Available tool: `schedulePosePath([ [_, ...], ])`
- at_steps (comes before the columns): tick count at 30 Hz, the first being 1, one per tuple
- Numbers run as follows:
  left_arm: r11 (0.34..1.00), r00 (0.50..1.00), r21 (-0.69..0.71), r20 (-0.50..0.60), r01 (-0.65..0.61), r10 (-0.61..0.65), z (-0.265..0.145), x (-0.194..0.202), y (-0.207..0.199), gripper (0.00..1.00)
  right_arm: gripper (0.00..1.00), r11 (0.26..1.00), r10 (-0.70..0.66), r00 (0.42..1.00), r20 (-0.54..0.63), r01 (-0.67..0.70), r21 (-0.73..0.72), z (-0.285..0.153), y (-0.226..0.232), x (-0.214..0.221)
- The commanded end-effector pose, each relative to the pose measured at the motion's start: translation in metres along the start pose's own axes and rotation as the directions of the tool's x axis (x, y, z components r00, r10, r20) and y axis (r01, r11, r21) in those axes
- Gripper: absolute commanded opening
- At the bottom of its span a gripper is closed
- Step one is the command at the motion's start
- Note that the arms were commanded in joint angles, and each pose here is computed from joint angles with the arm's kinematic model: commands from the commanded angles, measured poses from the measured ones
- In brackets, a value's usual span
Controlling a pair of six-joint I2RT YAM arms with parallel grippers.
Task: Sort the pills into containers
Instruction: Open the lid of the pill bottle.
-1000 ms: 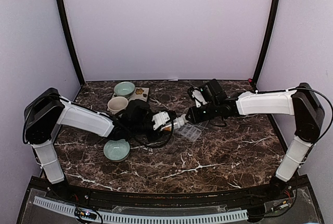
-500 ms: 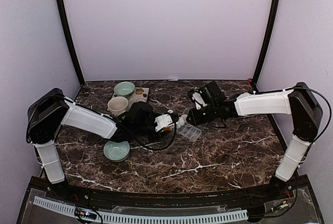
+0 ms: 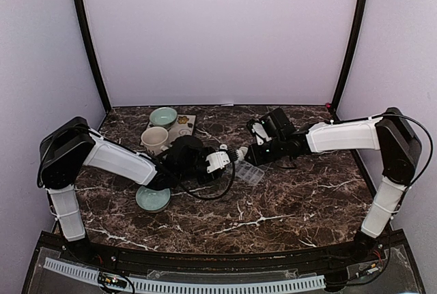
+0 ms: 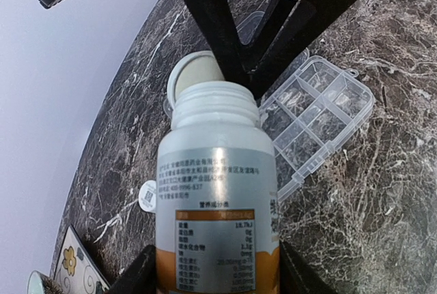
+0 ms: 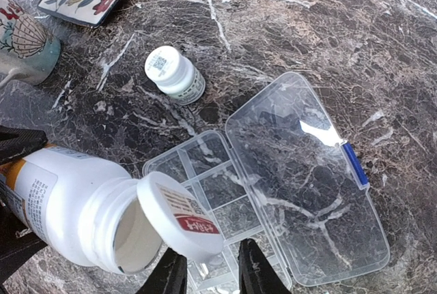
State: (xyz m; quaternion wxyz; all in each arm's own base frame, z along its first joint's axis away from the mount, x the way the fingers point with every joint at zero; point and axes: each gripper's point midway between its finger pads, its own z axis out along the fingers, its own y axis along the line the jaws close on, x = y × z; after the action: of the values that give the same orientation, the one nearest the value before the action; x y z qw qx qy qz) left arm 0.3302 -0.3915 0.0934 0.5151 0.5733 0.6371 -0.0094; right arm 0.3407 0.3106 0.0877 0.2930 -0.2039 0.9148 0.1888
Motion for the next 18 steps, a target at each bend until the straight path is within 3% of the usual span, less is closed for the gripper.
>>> schedulePosePath([
  [1,0.997,0.999,-0.063,0.022,-0.04,0.041,-0.0009,-0.0091,0.0083,0.03,0.28,1.0,0.011,1.0,0.022,-0.011,0.015,0.0022,-0.0052,-0.0081],
  [18,0.99,0.993,-0.086,-0.017,-0.114,0.113,0.0051,-0.001,-0.0016,0.03,0.28,0.999,0.022,1.0,0.014,-0.022,0.04,0.0073,-0.0137,-0.0097],
])
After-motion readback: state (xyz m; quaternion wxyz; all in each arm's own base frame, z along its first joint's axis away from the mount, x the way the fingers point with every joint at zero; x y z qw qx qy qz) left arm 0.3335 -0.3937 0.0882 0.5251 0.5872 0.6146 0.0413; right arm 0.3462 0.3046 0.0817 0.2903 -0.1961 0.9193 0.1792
